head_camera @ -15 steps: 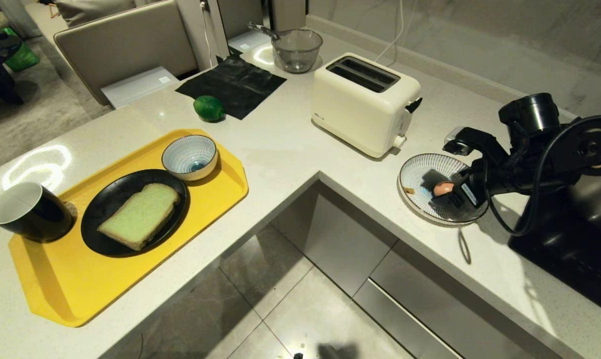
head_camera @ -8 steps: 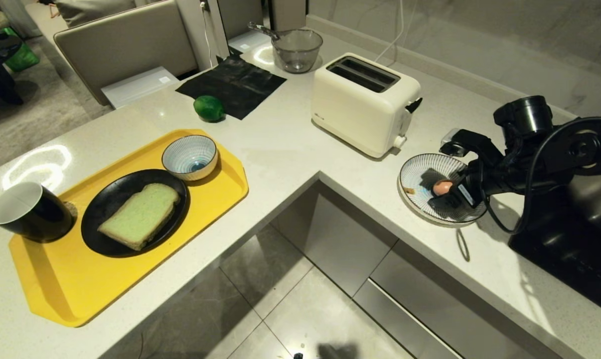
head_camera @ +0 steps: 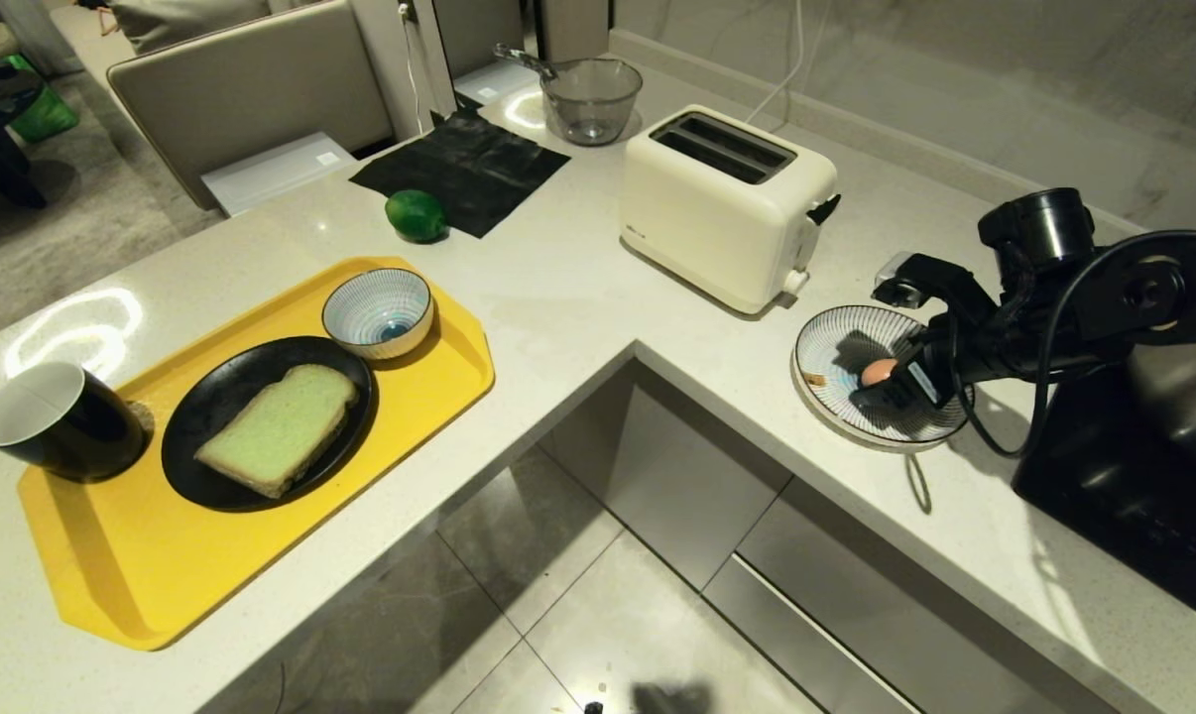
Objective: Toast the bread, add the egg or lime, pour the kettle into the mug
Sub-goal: Pick up the egg
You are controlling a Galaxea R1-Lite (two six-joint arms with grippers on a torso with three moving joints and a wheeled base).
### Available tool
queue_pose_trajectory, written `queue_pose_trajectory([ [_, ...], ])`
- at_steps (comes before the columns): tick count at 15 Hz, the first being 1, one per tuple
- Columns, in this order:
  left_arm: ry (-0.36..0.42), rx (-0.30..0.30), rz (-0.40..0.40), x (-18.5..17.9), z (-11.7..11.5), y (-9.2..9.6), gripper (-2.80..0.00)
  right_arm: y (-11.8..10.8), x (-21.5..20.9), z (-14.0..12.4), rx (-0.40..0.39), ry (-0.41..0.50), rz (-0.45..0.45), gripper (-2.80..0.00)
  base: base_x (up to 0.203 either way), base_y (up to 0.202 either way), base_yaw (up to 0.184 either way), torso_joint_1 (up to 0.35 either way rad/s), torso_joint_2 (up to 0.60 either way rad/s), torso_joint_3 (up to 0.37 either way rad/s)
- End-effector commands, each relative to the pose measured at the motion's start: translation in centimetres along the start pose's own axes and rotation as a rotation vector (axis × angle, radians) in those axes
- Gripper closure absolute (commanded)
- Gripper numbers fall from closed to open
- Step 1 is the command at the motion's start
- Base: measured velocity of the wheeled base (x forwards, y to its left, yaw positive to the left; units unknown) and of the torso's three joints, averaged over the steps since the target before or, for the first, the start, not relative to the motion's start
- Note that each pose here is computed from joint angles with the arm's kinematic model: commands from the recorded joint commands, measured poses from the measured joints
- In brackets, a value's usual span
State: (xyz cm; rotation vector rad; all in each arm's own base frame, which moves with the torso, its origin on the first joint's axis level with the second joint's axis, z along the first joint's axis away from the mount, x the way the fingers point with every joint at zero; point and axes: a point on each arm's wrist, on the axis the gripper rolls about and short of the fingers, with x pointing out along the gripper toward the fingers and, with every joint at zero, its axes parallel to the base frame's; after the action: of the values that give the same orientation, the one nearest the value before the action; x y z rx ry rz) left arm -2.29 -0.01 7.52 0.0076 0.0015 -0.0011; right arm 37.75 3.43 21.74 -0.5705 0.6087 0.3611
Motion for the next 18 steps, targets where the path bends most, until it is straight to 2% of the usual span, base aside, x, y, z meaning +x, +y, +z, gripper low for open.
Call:
queue_pose_trajectory([
  [1,0.000,0.000,0.000,-0.01,-0.01,0.00,0.00,-0.09,0.18,-0.08,-0.003,0.004,0.001,-2.80,0.000,0.000,0.000,0.000,0.00,0.000],
  [14,0.000,0.000,0.001,-0.01,-0.01,0.00,0.00,0.00,0.29,-0.35,-0.001,0.016,0.004,-2.80,0.000,0.000,0.000,0.000,0.00,0.000],
  [15,0.000,0.000,0.000,-0.01,-0.01,0.00,0.00,0.08,0.32,-0.36,-0.001,0.017,0.006,0.00,0.000,0.000,0.000,0.000,0.00,0.000],
  [18,0.000,0.000,0.002,-0.01,-0.01,0.00,0.00,0.14,0.37,-0.46,-0.001,0.022,0.009,0.00,0.000,0.000,0.000,0.000,0.00,0.000],
])
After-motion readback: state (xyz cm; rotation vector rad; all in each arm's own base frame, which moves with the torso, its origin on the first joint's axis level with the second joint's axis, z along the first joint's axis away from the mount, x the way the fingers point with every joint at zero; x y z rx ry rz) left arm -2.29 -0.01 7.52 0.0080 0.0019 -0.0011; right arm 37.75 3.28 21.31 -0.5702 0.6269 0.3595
